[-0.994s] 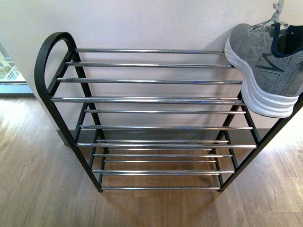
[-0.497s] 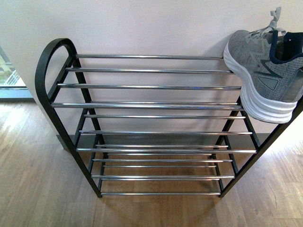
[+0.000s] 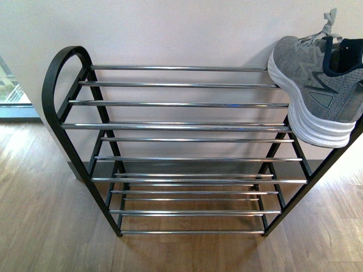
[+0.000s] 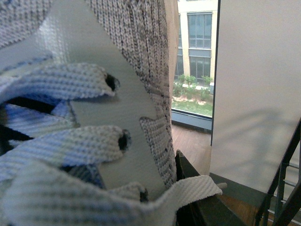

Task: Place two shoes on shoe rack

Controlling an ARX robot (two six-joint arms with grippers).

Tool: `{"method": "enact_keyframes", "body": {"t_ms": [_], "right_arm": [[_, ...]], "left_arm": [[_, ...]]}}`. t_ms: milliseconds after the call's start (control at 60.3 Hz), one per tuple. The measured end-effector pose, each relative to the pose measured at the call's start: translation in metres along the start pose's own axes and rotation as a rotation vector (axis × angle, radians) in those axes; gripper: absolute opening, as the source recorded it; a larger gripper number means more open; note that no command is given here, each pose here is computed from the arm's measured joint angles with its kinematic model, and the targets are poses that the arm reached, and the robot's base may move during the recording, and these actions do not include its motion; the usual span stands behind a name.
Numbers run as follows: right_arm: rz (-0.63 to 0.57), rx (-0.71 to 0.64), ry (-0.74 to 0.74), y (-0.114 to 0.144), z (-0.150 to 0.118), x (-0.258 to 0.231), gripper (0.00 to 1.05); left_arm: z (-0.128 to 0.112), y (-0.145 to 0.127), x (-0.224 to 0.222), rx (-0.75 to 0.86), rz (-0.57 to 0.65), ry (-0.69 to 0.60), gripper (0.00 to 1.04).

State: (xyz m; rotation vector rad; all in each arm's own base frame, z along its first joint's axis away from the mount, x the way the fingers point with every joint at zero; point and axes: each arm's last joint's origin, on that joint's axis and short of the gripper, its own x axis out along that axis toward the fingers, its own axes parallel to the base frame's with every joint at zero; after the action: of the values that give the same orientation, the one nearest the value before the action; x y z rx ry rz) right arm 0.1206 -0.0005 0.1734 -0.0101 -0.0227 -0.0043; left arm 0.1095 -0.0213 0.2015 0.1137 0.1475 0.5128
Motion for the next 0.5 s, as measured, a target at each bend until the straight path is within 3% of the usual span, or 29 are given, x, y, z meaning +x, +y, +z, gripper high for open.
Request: {"method": "enact_keyframes", "body": {"t_ms": [497], "right_arm": [[0.000,0.000,0.001,0.000,0.000,-0.011,0.02]], "left_arm": [[0.000,0.000,0.000,0.000,0.000,0.000,0.05]]}}
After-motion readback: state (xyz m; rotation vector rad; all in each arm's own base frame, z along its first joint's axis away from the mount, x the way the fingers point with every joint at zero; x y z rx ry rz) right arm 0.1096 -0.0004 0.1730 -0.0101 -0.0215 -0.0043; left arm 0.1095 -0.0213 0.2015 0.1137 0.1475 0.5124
